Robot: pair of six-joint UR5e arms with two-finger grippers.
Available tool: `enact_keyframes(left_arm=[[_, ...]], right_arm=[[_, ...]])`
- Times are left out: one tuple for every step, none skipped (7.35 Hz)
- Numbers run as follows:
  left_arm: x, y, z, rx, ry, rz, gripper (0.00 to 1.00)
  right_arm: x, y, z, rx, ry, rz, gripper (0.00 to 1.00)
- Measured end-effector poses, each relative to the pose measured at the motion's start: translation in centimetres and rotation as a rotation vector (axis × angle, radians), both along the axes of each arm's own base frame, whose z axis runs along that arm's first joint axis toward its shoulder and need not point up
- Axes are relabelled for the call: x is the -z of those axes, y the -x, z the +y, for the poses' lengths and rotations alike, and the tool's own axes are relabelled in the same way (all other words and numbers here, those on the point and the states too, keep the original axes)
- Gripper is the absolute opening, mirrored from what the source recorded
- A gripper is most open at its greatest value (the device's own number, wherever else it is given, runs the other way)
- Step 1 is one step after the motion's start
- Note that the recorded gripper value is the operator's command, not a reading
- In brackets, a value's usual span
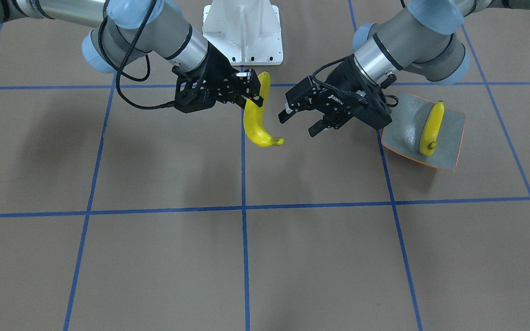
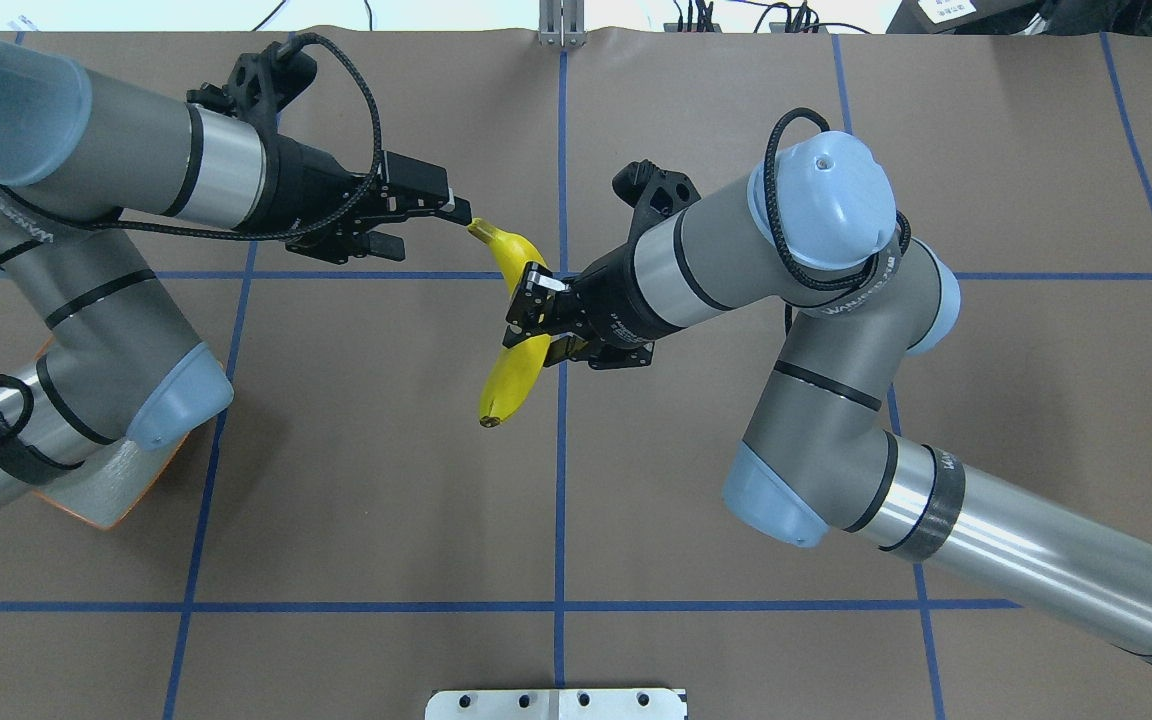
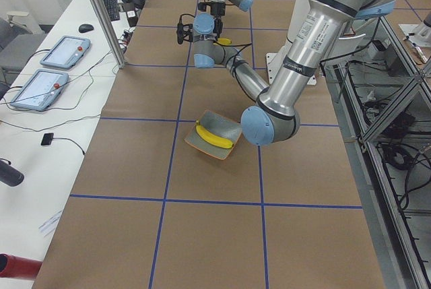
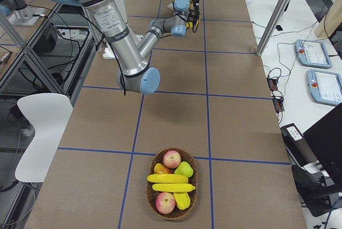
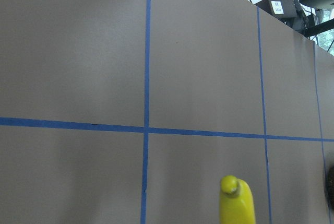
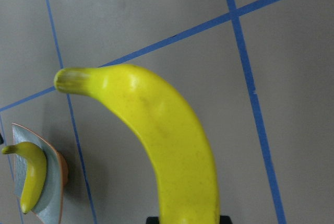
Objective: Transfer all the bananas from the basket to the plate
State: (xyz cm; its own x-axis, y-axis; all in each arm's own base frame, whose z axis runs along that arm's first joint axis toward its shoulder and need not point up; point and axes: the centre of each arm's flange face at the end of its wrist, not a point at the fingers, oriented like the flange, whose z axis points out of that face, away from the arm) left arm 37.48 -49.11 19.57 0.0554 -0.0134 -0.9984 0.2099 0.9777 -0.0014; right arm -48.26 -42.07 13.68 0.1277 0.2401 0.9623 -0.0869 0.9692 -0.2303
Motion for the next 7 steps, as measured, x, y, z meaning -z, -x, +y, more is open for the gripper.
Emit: enact_keyframes(left_arm=[[0.3,-0.5,-0.1,-0.003,0.007,0.003,0.99],[0.5,-1.1,0.0,-0.008,0.019,0.007,0.99],[0.7,-1.6,0.2,-0.013,0.031,0.012,0.99],[0.9,-1.9,0.4,-0.018,0.037,0.014,0.98],[0.9,-2.1,0.4,-0.02,0.039,0.014,0.96],[0.8,-2.3,0.4,-0.021,0.042,0.013,0.93],[0.8,-2.4,0.4,-0.022,0.044,0.012,0.79]], right_arm=[[0.8,0.2,0.1,-0.004,0.005,-0.01,0.0],[1.6,0.2,0.2,-0.012,0.01,-0.021,0.0],[2.3,0.2,0.2,-0.021,0.012,-0.031,0.0],[2.9,0.2,0.2,-0.03,0.015,-0.039,0.0],[3.5,0.1,0.1,-0.04,0.019,-0.048,0.0],[4.1,0.1,0.1,-0.049,0.024,-0.057,0.0],[4.5,0.1,0.1,-0.056,0.026,-0.062,0.0]])
